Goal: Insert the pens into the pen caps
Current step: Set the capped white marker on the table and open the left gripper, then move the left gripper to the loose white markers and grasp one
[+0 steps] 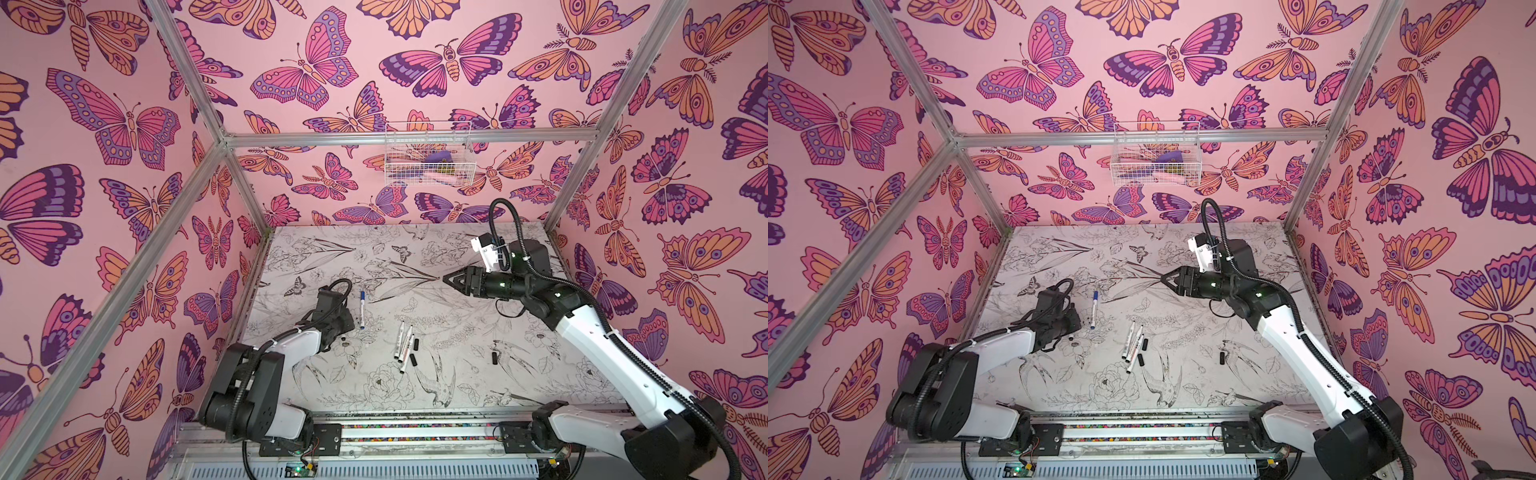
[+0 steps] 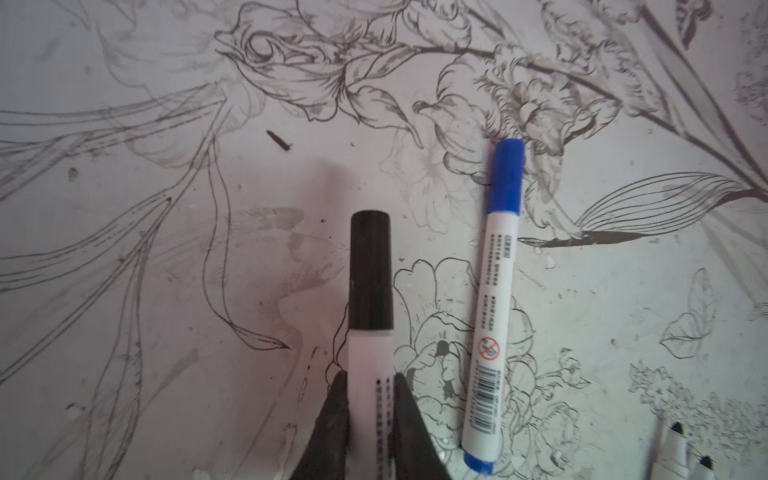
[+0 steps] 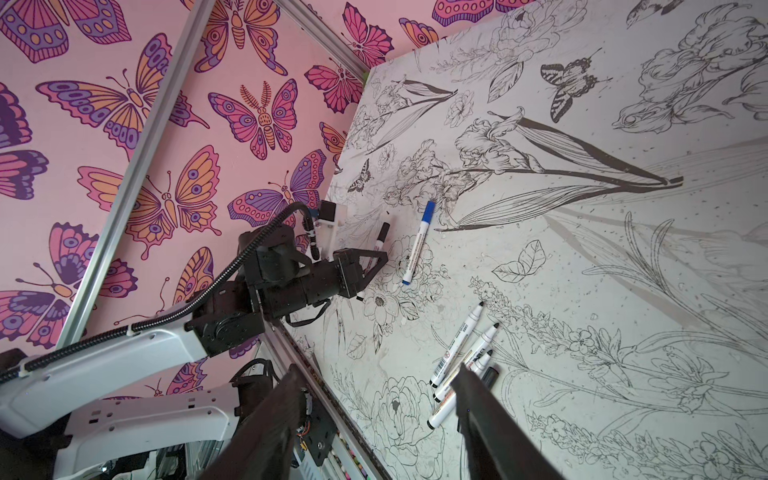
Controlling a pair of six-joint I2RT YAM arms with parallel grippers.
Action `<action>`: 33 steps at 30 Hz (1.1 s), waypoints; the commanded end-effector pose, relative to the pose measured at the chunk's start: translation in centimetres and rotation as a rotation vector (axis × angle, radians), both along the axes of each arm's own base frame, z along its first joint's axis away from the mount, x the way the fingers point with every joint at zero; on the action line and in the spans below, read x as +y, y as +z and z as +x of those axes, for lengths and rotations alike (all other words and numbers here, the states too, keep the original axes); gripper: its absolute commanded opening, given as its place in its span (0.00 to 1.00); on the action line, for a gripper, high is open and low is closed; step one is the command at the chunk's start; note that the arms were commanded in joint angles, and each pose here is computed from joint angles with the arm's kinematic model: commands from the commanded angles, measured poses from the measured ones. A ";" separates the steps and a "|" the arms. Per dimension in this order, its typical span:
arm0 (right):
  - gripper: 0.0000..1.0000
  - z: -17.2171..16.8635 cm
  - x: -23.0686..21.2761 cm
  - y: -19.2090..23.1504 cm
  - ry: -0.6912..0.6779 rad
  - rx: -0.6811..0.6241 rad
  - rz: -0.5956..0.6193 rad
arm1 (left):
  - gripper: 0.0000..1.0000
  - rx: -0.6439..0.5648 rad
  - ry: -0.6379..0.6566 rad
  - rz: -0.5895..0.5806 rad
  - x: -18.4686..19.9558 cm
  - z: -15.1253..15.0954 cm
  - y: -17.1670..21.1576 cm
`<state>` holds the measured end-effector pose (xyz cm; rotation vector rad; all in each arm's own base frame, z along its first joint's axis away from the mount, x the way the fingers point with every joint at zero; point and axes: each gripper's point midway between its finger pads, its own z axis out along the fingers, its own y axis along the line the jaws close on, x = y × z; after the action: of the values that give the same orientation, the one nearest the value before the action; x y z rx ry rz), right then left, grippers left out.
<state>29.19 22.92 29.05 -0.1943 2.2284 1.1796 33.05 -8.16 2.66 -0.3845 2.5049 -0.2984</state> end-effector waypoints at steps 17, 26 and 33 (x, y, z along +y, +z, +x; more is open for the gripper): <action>0.57 -0.6 -0.4 -0.4 0.022 -0.003 -0.044 | 0.34 -0.012 0.054 0.029 0.9 1.2 0.0; 0.57 -0.6 -0.6 -0.9 0.005 0.002 -0.050 | 0.43 -0.129 -0.135 0.033 -4.1 -1.2 5.5; 0.57 -0.3 -0.6 -1.6 -0.001 0.027 -0.053 | 0.46 -0.014 -0.391 0.048 -10.6 -5.4 2.9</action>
<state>28.69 22.56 27.75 -0.2033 2.2803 1.1461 29.36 -18.08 7.36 0.0367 2.4629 -0.4363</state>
